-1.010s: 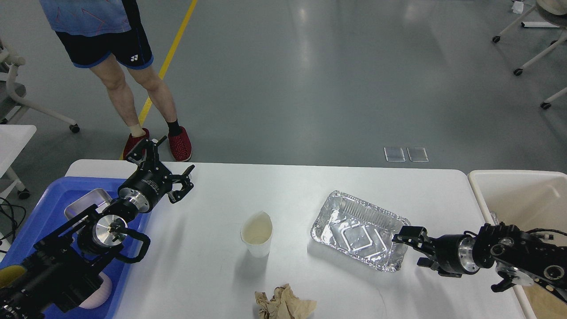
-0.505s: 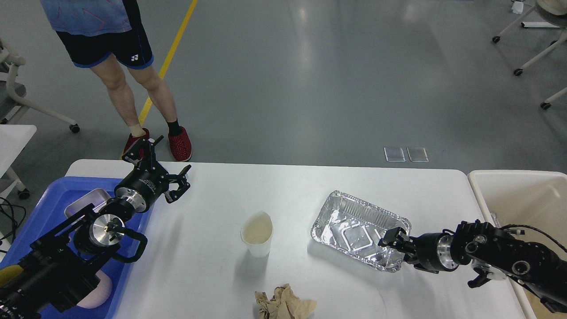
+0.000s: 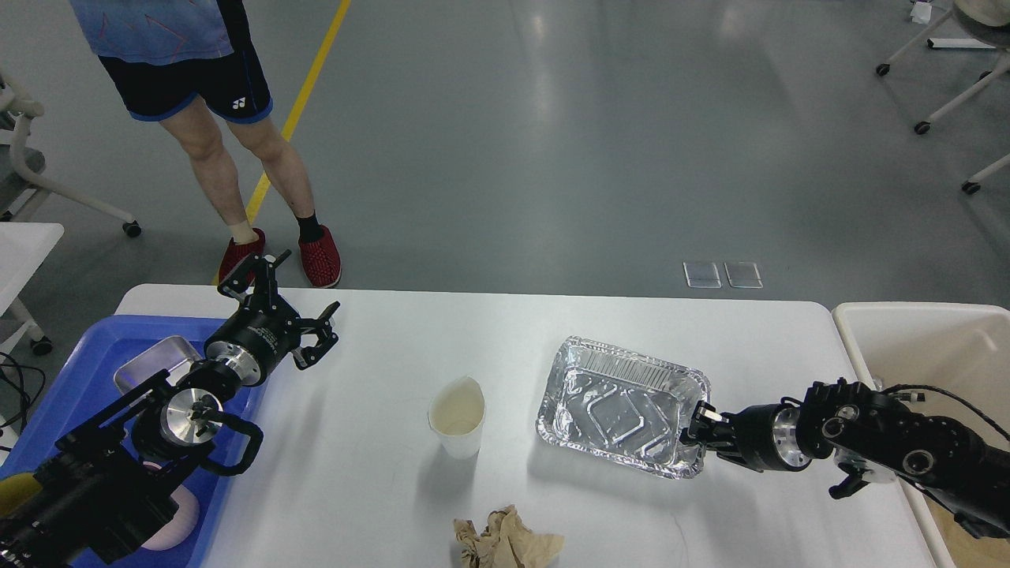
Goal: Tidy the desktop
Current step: 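Lift the foil tray with the right gripper and tilt it up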
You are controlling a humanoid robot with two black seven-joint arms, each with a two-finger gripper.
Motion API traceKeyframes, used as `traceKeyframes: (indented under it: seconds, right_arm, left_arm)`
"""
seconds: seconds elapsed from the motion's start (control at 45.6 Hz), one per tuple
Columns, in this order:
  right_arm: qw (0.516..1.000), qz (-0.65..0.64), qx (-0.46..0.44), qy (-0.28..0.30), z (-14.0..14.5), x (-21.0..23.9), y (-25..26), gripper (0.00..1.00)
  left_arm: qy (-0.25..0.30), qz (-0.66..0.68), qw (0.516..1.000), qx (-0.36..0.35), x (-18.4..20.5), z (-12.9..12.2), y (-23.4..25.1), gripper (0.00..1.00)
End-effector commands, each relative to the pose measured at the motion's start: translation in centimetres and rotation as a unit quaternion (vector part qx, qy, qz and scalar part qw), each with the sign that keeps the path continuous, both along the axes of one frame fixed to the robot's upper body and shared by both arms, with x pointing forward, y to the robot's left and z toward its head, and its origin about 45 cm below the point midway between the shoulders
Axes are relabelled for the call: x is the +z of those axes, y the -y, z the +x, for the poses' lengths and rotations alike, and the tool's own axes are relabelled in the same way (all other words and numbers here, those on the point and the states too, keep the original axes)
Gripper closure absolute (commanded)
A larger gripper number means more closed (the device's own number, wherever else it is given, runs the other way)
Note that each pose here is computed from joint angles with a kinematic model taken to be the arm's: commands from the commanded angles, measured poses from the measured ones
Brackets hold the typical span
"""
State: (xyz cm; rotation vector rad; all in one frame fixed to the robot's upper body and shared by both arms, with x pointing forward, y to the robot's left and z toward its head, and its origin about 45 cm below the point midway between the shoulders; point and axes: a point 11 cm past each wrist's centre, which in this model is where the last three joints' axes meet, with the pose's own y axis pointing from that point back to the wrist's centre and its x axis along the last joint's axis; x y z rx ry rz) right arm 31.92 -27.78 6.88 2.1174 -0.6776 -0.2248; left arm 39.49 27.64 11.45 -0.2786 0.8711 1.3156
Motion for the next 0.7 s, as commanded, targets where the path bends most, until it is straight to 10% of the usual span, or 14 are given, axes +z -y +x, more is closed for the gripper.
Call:
traceKeyframes:
  seconds: [0.0,0.68]
  right_arm:
    - [1.0,0.002,0.004,0.01,0.7,0.7,-0.3,1.0]
    - [0.993,-0.035,0.115,0.013,5.8,10.0,-2.6,1.0]
  left_arm:
    - [-0.005,0.0,1.0,0.003,-0.5,-0.4,-0.2,0.02]
    - [-0.012,0.002,1.0,0.007,-1.1,-0.9,-0.6,0.02]
